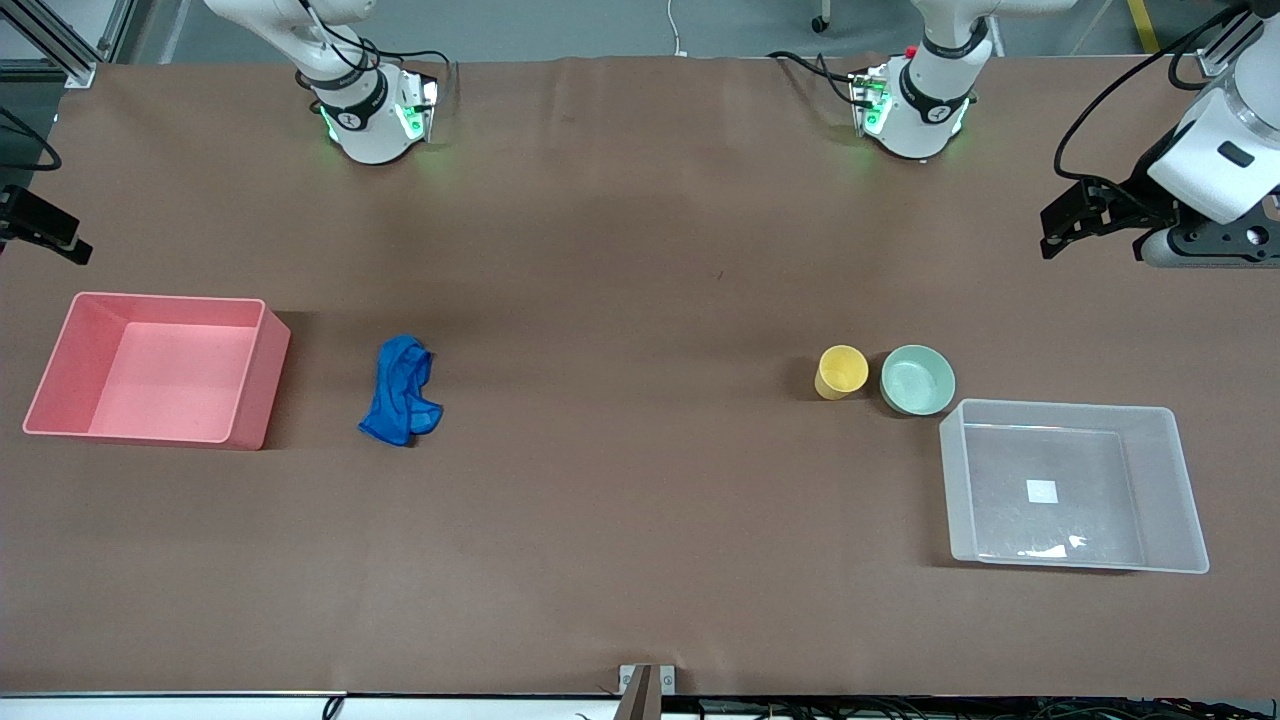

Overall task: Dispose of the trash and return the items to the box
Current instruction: 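Move the right gripper toward the blue cloth while the left gripper reaches the bowl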

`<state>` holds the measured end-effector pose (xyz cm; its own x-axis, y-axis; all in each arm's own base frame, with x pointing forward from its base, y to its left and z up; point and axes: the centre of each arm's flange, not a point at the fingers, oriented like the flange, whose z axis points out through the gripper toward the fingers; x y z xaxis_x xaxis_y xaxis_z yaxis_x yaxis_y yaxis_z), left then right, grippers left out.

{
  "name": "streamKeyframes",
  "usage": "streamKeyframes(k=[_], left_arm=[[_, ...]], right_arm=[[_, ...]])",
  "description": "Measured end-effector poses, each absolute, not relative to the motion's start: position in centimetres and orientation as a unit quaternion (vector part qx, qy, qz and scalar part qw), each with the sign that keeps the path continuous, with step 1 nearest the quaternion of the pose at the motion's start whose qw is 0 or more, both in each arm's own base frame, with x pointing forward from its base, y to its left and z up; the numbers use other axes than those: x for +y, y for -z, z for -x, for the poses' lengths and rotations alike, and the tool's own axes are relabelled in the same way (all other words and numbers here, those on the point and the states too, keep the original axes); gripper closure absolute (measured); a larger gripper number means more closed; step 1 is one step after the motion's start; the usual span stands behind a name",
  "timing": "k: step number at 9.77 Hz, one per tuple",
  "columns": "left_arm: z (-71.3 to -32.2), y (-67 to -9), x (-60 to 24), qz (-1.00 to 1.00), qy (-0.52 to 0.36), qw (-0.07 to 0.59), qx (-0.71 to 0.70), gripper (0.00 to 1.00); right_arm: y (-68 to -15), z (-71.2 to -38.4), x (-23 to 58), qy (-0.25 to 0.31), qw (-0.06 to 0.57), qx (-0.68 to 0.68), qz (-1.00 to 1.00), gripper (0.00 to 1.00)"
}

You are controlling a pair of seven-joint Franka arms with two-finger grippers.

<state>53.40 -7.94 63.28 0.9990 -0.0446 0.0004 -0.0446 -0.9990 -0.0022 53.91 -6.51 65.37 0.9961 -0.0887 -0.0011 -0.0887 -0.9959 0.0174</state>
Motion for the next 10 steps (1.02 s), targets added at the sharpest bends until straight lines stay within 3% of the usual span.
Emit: streamKeyframes(k=[7, 10], left_arm=[[-53.8, -62.4, -6.9, 1.0, -0.009, -0.001, 0.012, 0.04], [-54.4, -56.5, -6.0, 1.0, -0.01, -0.001, 0.008, 0.04]], right_arm=[[-65.3, -53.9, -6.5, 0.002, 0.009, -0.045, -0.999, 0.0], [-65.3, -53.9, -6.4, 0.003, 0.008, -0.044, -0.999, 0.0]])
